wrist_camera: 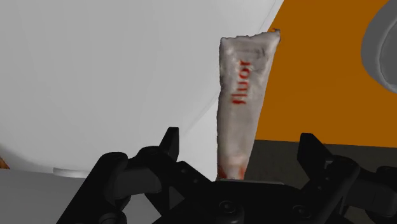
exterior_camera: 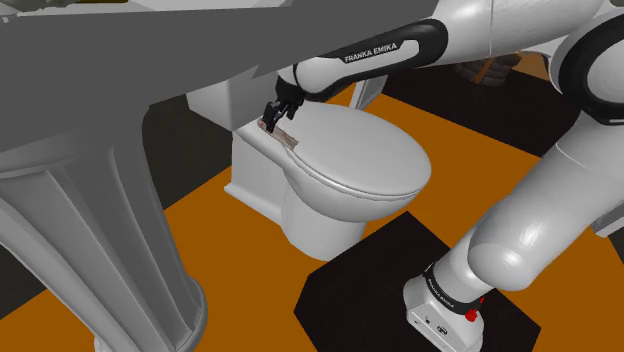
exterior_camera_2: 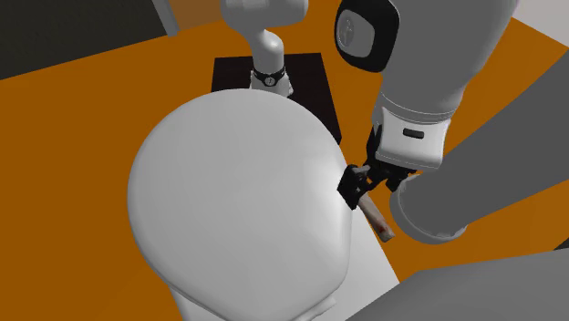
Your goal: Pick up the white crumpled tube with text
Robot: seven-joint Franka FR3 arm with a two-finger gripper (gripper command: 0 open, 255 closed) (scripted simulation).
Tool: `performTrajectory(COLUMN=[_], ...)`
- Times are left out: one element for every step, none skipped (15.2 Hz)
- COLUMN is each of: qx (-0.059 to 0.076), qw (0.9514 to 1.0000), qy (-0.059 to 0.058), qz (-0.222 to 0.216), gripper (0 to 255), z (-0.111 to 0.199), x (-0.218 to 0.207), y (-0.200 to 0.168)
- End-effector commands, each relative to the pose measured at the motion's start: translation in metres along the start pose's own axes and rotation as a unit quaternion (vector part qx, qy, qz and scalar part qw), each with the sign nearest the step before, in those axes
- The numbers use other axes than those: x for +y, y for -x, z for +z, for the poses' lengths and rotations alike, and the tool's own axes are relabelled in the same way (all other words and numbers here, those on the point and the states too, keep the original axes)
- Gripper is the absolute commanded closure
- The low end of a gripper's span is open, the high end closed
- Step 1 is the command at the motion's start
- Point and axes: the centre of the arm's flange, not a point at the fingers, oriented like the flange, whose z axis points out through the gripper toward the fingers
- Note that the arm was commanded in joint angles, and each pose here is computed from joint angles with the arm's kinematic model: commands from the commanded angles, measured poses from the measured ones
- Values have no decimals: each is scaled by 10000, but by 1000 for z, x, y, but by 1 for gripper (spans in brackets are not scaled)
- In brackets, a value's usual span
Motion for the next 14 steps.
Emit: performTrajectory(qx=[7, 7, 7, 7, 7, 7, 7, 7, 7, 7, 7, 7, 7, 8], qw=[10000, 10000, 10000, 10000, 10000, 10000, 10000, 10000, 10000, 10000, 10000, 10000, 10000, 10000], qy=[5, 5, 5, 5, 5, 5, 5, 5, 5, 5, 4, 4, 4, 5], qz=[-14, -14, -14, -14, -14, -14, -14, -14, -14, -14, -14, -14, -14, -14], gripper=[0, 0, 0, 0, 0, 0, 0, 255, 255, 255, 255, 255, 255, 255], z=[11, 16, 21, 26, 32, 35, 35, 34, 34, 34, 34, 34, 35, 35], x=[-1, -2, -2, -3, -3, -3, -3, -3, -3, -3, -3, -3, -1, 0], y=[1, 2, 3, 4, 5, 6, 6, 6, 6, 6, 7, 7, 8, 8])
